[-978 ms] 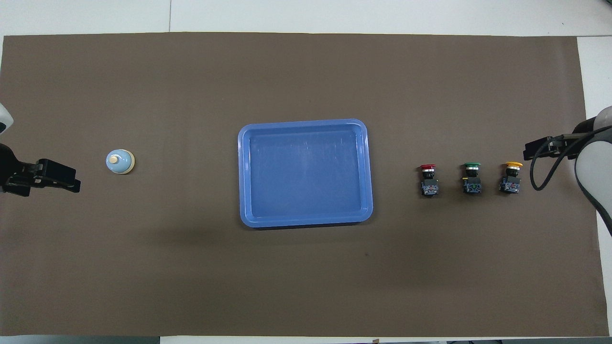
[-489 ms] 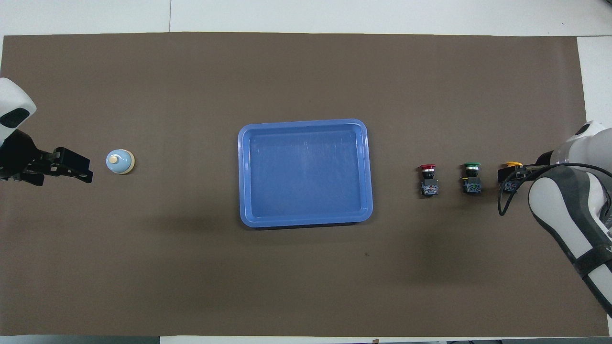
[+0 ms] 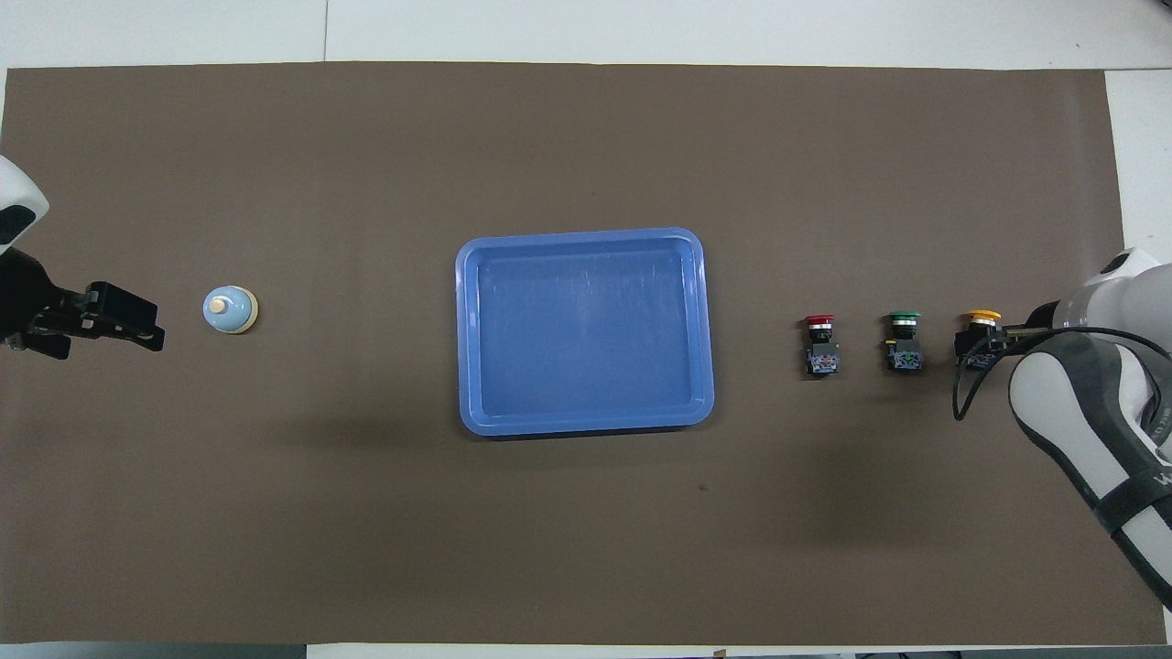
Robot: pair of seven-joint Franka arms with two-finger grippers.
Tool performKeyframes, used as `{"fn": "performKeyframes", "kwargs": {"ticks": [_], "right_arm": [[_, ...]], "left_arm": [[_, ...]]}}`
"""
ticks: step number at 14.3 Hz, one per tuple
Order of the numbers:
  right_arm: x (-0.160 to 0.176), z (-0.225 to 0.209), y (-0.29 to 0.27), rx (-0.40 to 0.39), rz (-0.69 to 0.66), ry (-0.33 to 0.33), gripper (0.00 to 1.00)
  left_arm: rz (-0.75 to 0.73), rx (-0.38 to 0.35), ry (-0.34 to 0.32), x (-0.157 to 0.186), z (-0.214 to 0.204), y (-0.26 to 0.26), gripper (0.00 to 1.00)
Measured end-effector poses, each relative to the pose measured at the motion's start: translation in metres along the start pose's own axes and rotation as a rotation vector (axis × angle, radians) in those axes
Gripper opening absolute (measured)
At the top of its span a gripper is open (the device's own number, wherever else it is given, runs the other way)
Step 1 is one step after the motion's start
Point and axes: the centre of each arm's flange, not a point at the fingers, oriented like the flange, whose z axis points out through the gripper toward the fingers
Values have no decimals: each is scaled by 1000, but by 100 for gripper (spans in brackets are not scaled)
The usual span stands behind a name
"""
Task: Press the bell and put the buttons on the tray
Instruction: 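Lower the right gripper onto the yellow-capped button and grasp it, then carry the yellow button with the right gripper over the blue tray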
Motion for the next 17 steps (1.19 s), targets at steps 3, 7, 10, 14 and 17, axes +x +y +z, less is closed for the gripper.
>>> {"fn": "performKeyframes", "kwargs": {"ticks": [3,7,10,14,17], "right_arm": [[-1,10,3,2,6,-7,100],[0,18,9,1,16,4,100],[2,31,14,0,24,16,94],[4,38,12,2,21,13,67],[13,25,-1,7,-6,-13,44]], "left_arm": [[-4,-2,-1,0,0,-2,100],[3,0,-2,0,0,2,100],[-3,-1,-1,0,0,-2,100],[-2,0,-2,0,0,-1,100],[1,0,-1,0,0,0,100]]}}
